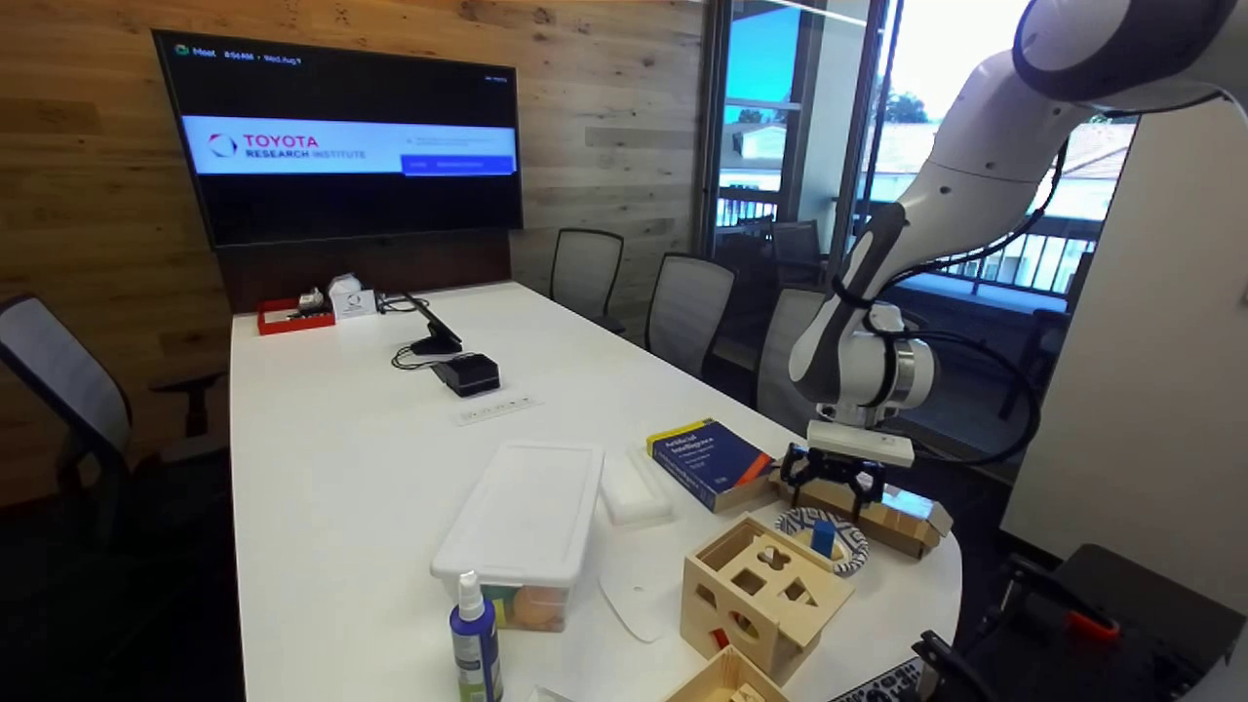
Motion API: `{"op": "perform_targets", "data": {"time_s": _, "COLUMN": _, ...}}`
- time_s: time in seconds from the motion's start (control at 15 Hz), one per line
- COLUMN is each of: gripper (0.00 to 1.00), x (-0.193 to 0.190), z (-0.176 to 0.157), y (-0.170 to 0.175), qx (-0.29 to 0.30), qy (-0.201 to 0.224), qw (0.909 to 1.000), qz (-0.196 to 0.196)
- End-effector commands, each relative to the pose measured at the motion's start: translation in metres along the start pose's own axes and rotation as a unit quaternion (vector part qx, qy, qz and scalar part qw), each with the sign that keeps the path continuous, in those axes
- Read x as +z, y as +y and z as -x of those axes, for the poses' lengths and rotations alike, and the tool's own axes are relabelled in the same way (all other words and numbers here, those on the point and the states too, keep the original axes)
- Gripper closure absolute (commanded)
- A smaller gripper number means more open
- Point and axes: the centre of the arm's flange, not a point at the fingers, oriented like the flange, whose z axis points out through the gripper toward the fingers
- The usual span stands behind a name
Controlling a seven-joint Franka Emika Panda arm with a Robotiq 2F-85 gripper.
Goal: Put the block inside the box
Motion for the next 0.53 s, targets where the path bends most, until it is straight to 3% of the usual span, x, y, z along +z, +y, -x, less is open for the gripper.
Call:
{"op": "perform_targets", "data": {"time_s": 0.0, "gripper": 0.0, "x": 0.019, "z": -0.013, "y": 0.003, "qx": 0.017, "qy": -0.017, "qw": 0.9996, "qz": -0.017}}
{"op": "perform_targets", "data": {"time_s": 0.4, "gripper": 0.01, "x": 0.035, "z": -0.019, "y": 0.003, "qx": 0.032, "qy": -0.025, "qw": 0.9991, "qz": -0.016}}
{"op": "perform_targets", "data": {"time_s": 0.47, "gripper": 0.25, "x": 0.036, "z": -0.019, "y": 0.003, "qx": 0.032, "qy": -0.025, "qw": 0.9991, "qz": -0.015}}
